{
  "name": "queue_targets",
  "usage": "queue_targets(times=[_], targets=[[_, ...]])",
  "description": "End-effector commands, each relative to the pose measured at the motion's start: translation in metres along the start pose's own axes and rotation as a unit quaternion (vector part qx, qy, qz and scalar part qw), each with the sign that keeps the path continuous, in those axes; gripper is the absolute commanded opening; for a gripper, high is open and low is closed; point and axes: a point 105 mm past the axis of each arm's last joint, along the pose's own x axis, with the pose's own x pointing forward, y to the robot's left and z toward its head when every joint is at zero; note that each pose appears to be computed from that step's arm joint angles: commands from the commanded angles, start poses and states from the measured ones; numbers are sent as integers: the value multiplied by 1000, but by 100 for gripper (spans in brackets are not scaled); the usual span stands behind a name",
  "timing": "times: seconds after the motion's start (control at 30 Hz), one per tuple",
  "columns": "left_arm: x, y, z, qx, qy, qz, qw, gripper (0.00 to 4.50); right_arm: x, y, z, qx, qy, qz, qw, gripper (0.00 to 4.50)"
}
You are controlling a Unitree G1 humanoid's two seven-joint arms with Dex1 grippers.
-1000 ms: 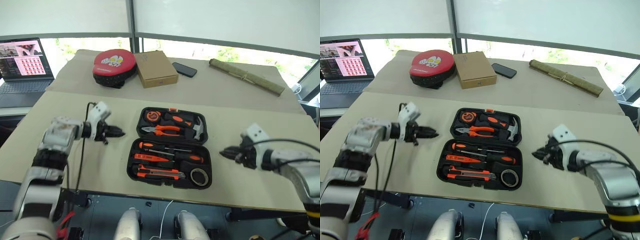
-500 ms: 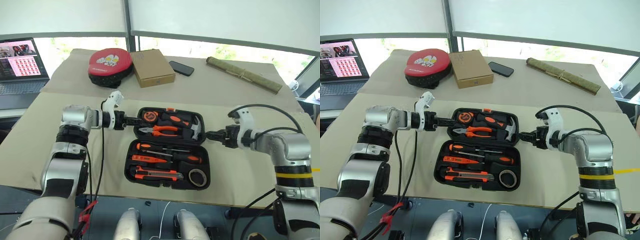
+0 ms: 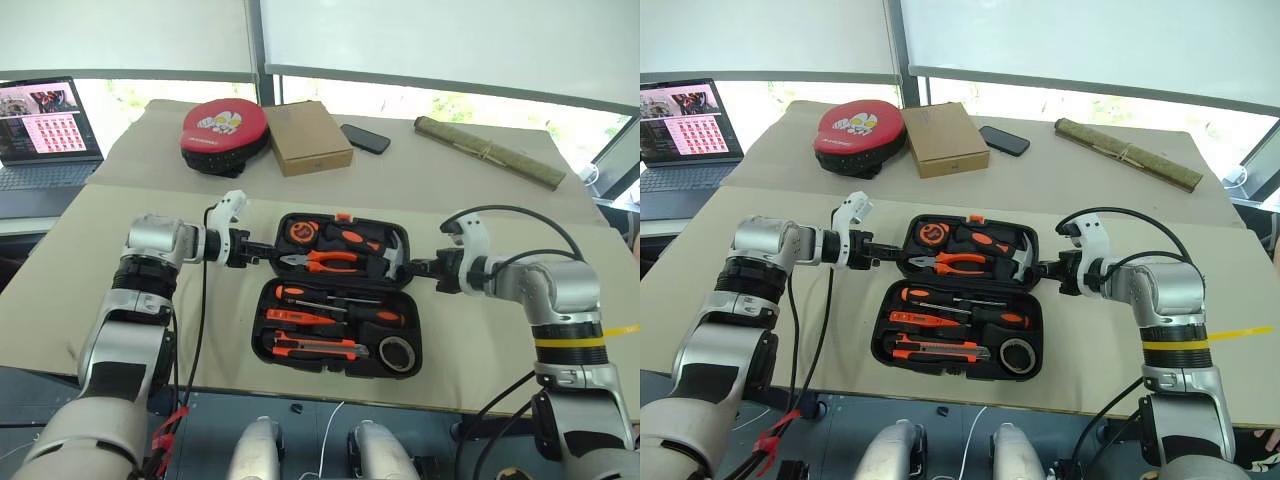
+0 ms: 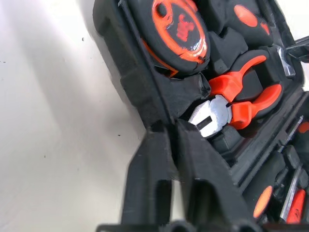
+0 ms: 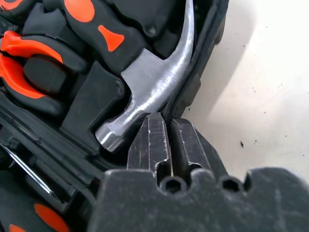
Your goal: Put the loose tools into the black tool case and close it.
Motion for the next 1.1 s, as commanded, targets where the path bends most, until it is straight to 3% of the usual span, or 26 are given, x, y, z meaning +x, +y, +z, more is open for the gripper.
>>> queue_targets(times=[0.03, 0.1, 0.2, 0.3, 0.4, 0.63, 0.87, 1.0, 1.1], targets=[[9, -10, -4, -2, 5, -24, 1000, 0, 0, 9, 10, -19, -20, 14, 1000, 3], [9, -15, 2, 9, -18, -40, 999, 0, -2, 12, 17, -30, -40, 18, 999, 3], [1, -33, 27, 66, -105, -80, 989, 0, -10, 22, 33, -59, -93, 30, 993, 3], [-11, -47, 53, 114, -194, -82, 971, 0, -22, 27, 47, -73, -146, 20, 986, 3], [-18, -55, 62, 198, -250, -58, 946, 0, -32, 29, 53, -104, -185, 1, 977, 3], [-19, -52, 36, 346, -275, 22, 897, 0, -49, 31, 40, -229, -239, -53, 942, 3], [-27, -35, 6, 405, -279, 91, 866, 0, -57, 37, 12, -373, -258, -81, 888, 3], [-38, -27, -12, 455, -284, 131, 834, 0, -57, 41, -19, -504, -242, -96, 824, 3], [-44, -22, -23, 452, -279, 139, 836, 0, -61, 45, -40, -569, -233, -83, 784, 3]])
